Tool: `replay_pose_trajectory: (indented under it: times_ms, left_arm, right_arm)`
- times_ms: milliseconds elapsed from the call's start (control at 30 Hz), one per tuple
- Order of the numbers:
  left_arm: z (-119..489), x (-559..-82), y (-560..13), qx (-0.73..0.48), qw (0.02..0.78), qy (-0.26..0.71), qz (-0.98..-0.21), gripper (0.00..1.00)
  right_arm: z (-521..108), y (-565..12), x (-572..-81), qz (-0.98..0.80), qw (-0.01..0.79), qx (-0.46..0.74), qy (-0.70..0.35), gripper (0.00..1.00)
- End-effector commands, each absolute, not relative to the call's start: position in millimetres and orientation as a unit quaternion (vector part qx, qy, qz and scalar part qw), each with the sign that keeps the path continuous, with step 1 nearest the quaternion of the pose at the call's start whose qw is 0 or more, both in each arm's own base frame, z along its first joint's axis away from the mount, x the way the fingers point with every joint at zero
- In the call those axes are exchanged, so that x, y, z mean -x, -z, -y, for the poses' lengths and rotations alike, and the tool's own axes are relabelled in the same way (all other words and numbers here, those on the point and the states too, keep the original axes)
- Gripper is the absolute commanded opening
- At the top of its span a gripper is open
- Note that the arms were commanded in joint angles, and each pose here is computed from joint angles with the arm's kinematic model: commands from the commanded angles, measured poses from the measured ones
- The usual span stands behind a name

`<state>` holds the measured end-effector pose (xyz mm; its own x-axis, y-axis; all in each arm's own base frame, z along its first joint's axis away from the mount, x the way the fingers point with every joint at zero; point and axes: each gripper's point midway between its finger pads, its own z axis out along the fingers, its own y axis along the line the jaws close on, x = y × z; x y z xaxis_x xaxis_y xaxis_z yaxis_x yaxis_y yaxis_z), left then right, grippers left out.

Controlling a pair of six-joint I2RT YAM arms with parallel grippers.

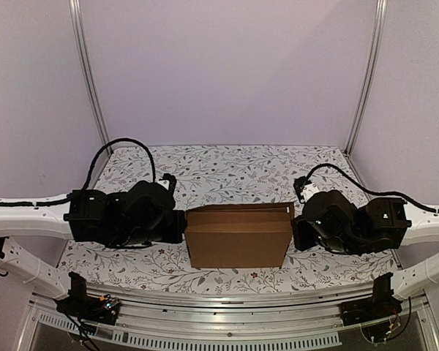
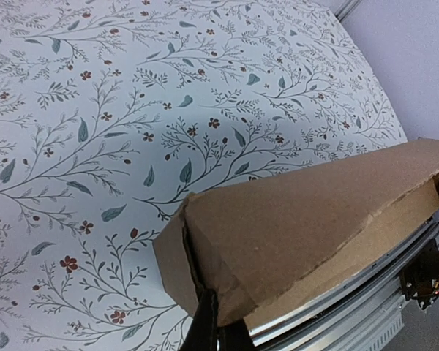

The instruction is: Fold the paper box

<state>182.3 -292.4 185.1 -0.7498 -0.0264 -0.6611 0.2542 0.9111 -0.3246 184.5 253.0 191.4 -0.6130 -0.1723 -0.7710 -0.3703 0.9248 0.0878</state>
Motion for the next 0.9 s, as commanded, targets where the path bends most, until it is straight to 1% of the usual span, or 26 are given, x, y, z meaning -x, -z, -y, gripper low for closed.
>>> replay_pose_trajectory:
  times_ms: [0, 33, 133, 233, 367, 400, 433, 533, 567, 600, 667, 833, 867]
  left_arm:
    - [264.6, -155.6, -131.1, -0.104, 0.275, 0.12, -0.948, 0.0]
    - [265.0, -156.3, -131.6, -0.103, 0.276, 0.12, -0.948, 0.0]
    - [265.4, -156.6, -131.4, -0.104, 0.276, 0.118, -0.948, 0.0]
    - [265.9, -156.7, -132.0, -0.104, 0.276, 0.118, -0.948, 0.0]
    - [267.1, -156.8, -133.2, -0.106, 0.276, 0.118, -0.948, 0.0]
    - [266.8, -156.9, -134.0, -0.106, 0.277, 0.119, -0.948, 0.0]
    - [266.2, -156.8, -134.0, -0.106, 0.277, 0.118, -0.948, 0.0]
    - [265.3, -157.2, -134.2, -0.106, 0.278, 0.115, -0.948, 0.0]
    - [265.2, -157.2, -134.3, -0.106, 0.278, 0.115, -0.948, 0.0]
    - [265.1, -157.2, -134.3, -0.107, 0.278, 0.114, -0.948, 0.0]
    - [265.2, -157.2, -134.4, -0.107, 0.278, 0.114, -0.948, 0.0]
    - [265.9, -157.2, -133.4, -0.108, 0.277, 0.113, -0.948, 0.0]
    - [265.6, -157.2, -133.3, -0.108, 0.277, 0.113, -0.948, 0.0]
  right_arm:
    - [-256.2, -170.5, -168.9, -0.901, 0.376, 0.173, -0.127, 0.0]
    - [-256.8, -176.0, -169.2, -0.898, 0.381, 0.176, -0.13, 0.0]
    - [-257.6, -202.7, -171.3, -0.886, 0.402, 0.177, -0.148, 0.06]
    - [-253.2, -232.6, -176.0, -0.872, 0.43, 0.184, -0.144, 0.19]
    - [-247.8, -264.8, -185.9, -0.855, 0.469, 0.187, -0.122, 0.3]
    - [-247.5, -272.7, -188.8, -0.85, 0.478, 0.189, -0.114, 0.34]
    - [-247.5, -278.4, -191.2, -0.847, 0.485, 0.19, -0.108, 0.36]
    - [-253.2, -292.1, -197.6, -0.838, 0.5, 0.196, -0.095, 0.37]
    - [-257.7, -294.3, -200.1, -0.836, 0.503, 0.201, -0.091, 0.37]
    - [-260.3, -298.4, -202.4, -0.832, 0.508, 0.204, -0.088, 0.34]
    - [-266.2, -303.0, -209.0, -0.829, 0.514, 0.203, -0.083, 0.26]
    - [-280.1, -297.8, -229.3, -0.831, 0.513, 0.203, -0.075, 0.01]
    - [-281.4, -293.8, -232.1, -0.832, 0.511, 0.203, -0.07, 0.0]
